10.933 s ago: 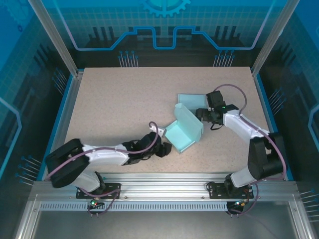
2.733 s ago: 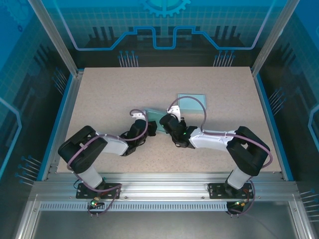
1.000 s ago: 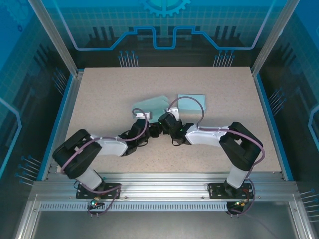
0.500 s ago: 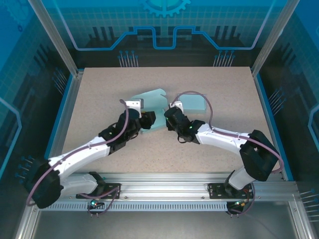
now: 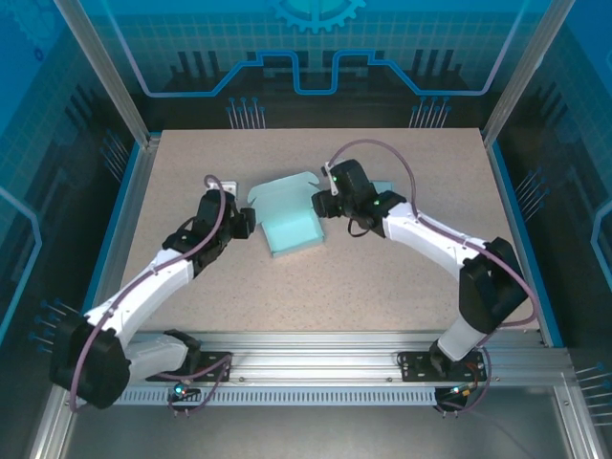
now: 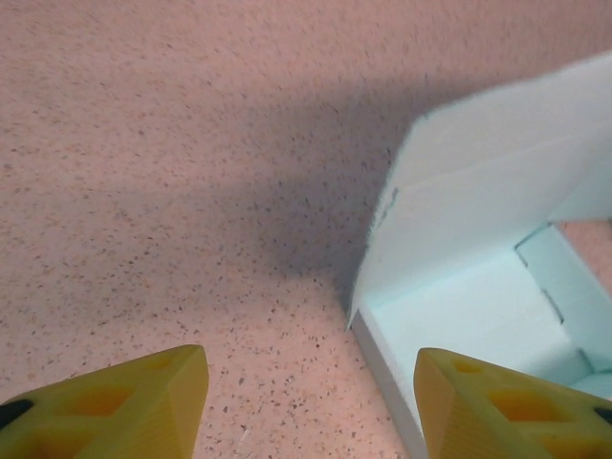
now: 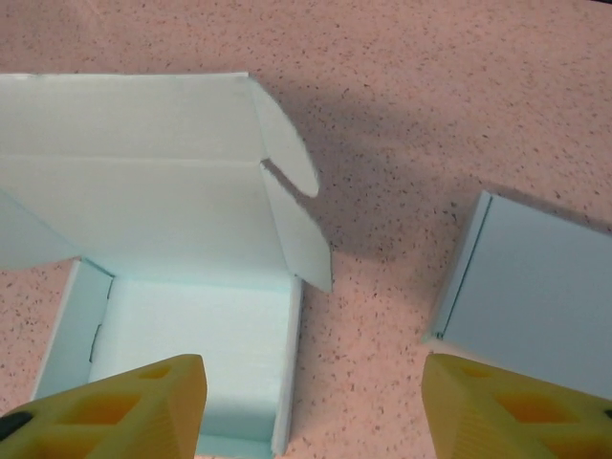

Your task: Fold the paper box

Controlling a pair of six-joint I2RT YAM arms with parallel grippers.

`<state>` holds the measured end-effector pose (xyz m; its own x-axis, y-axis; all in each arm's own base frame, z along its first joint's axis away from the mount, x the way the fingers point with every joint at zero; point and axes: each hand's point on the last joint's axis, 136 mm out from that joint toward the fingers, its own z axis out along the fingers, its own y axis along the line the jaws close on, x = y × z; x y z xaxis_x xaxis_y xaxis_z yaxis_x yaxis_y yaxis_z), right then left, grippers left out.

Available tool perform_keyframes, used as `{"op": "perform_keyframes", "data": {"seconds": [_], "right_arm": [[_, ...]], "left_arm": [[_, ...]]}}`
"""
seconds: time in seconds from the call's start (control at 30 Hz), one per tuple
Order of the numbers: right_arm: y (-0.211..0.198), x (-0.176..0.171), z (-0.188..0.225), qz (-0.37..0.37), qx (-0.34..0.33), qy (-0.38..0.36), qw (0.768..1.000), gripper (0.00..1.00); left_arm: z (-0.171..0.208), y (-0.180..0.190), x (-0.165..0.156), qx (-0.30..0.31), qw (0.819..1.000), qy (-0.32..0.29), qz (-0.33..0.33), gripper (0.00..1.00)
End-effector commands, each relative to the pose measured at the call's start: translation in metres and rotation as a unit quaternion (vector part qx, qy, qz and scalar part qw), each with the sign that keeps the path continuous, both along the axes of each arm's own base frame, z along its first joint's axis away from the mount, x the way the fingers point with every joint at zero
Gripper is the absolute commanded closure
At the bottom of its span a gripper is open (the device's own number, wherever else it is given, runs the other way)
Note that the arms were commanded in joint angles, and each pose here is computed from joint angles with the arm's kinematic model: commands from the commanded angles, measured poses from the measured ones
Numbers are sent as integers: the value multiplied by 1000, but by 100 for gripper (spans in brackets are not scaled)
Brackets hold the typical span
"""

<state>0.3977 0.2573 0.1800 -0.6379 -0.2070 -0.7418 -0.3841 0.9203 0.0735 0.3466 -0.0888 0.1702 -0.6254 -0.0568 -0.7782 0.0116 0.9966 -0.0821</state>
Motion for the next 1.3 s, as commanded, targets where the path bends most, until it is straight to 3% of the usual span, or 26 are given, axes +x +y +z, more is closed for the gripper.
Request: {"op": "perform_keyframes", "data": {"seconds": [0.0, 0.37, 0.73, 0.9, 1.07, 1.27], "right_arm": [[9, 1, -17, 60, -5, 50, 997, 39], [25, 32, -40, 92, 6, 90, 992, 45], [32, 37, -41, 92, 15, 90, 992, 63], [34, 38, -43, 90, 14, 91, 992, 69], [32, 38, -45, 79, 6, 90, 993, 81], [29, 34, -38, 64, -8, 69, 996, 84]], "left_arm": [[5, -13, 11, 9, 998, 4, -58, 41], [-12, -11, 39, 2, 998, 20, -55, 52], [-17, -20, 58, -2, 998, 19, -67, 67], [-21, -23, 61, -2, 997, 24, -70, 78], [-23, -26, 64, -8, 997, 26, -76, 94], [-21, -35, 65, -29, 995, 23, -89, 100]]}}
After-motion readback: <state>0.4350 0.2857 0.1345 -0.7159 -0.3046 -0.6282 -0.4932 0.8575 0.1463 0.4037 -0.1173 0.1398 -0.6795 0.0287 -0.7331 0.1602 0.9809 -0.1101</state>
